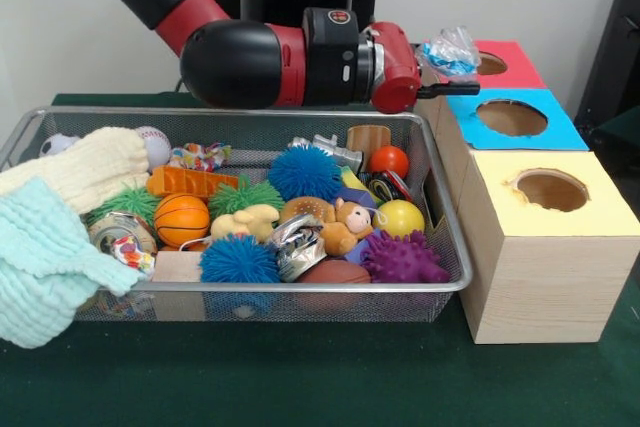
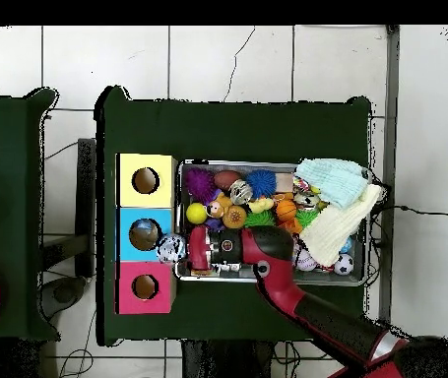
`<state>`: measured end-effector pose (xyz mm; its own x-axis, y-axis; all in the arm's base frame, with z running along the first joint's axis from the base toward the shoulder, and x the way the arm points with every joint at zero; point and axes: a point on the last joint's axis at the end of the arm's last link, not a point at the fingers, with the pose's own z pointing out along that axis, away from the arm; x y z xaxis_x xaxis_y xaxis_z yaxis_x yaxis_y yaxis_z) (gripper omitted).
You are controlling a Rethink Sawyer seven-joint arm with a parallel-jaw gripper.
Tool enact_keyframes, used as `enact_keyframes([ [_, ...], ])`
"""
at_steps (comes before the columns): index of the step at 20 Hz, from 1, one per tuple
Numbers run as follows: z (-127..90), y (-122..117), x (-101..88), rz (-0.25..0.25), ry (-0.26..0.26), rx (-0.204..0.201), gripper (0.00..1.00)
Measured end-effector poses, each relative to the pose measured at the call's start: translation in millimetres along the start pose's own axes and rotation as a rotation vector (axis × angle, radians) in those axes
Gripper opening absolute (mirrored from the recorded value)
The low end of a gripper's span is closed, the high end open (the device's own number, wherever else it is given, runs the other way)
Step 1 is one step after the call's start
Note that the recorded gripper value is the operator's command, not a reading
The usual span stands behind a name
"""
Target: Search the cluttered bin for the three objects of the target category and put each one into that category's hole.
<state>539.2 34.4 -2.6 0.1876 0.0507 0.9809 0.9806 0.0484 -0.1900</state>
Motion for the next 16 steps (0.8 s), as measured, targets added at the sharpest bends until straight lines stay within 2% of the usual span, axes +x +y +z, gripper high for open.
enact_keyframes([
  [4, 8, 0, -2.6, 0.003, -0.003, 0.003, 1.00],
  [16, 28, 10, 6.2, -0.030, -0.021, 0.011, 1.00],
])
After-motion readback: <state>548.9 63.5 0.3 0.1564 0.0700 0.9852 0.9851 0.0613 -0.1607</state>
